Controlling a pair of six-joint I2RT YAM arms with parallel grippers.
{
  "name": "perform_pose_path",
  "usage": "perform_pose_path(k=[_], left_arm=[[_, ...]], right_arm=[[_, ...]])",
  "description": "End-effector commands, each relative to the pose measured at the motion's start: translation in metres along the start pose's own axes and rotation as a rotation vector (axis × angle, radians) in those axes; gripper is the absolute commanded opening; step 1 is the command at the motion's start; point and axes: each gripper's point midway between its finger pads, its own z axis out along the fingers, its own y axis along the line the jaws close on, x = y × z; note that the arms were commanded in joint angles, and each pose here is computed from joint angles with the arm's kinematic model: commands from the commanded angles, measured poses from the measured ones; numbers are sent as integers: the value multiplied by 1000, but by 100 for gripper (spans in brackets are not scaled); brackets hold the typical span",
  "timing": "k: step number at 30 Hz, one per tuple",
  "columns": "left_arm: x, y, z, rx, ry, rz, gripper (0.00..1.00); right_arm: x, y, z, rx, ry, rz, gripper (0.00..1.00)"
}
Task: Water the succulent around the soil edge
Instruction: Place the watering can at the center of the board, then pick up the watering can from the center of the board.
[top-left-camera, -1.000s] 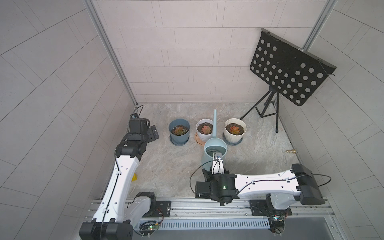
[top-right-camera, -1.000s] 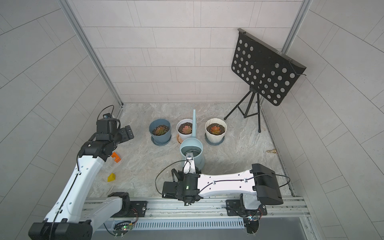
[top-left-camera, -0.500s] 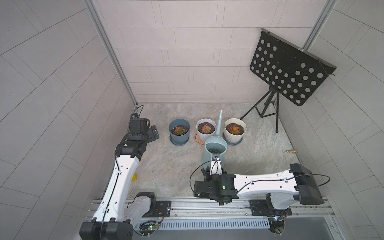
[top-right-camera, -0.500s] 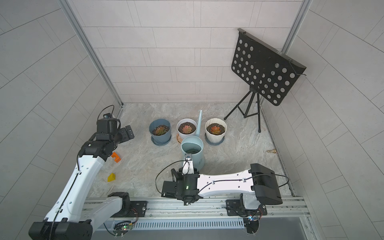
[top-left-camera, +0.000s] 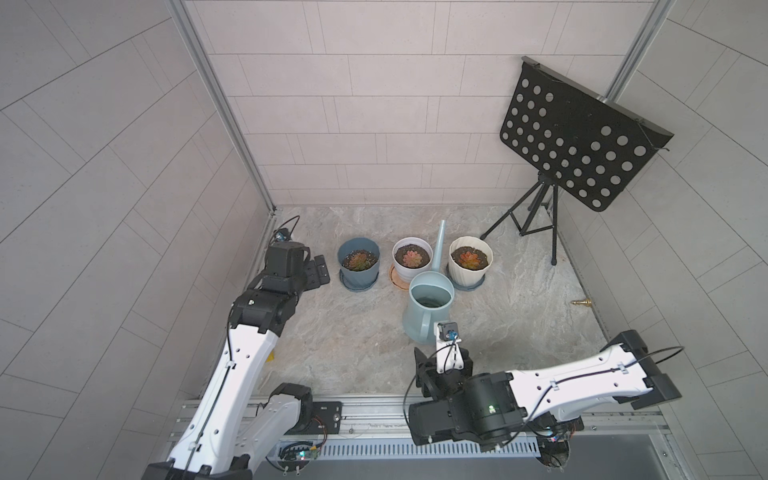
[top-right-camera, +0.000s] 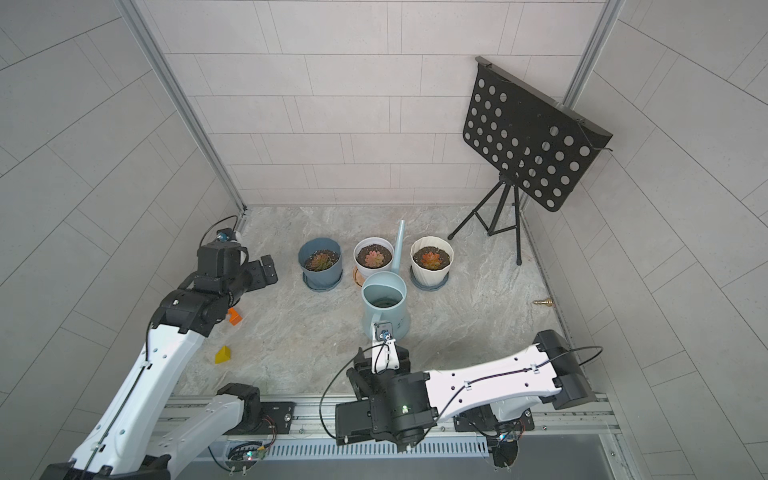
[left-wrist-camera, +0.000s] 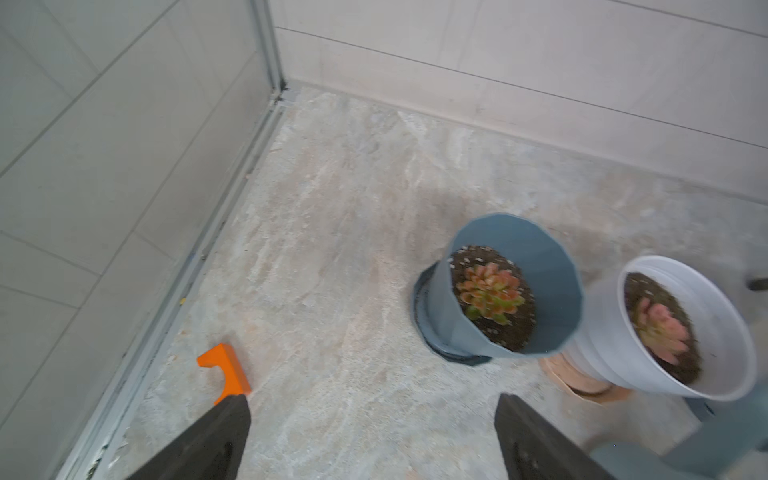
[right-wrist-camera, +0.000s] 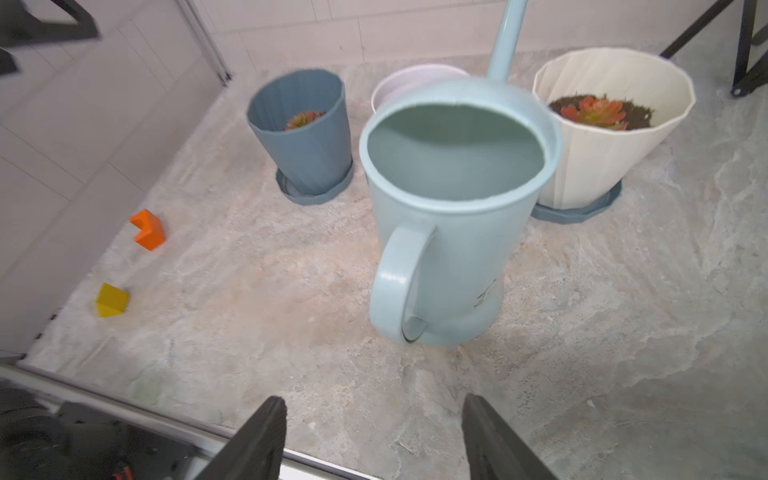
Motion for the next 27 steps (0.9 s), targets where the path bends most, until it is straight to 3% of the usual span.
perform_pose_path(k=[1,5,9,20,27], left_arm=[[14,-42,-30,145,-5,4,100],[60,-101,-57,276,-5,80,97],[98,-145,-88,334,-70,157,96],[154,-202,-140,469,-116,172,98],[174,-232,-136,468,-148,197,98]], right_arm=[[-55,-44,-27,68,-177,-76,71],[-100,-86,-44,109,-322,-94,73],[-121,-132,-43,159,-377,-21,73],[-154,-219,-61,297,-481,57,74],[-148,-237,-62,308,-486,90,73]])
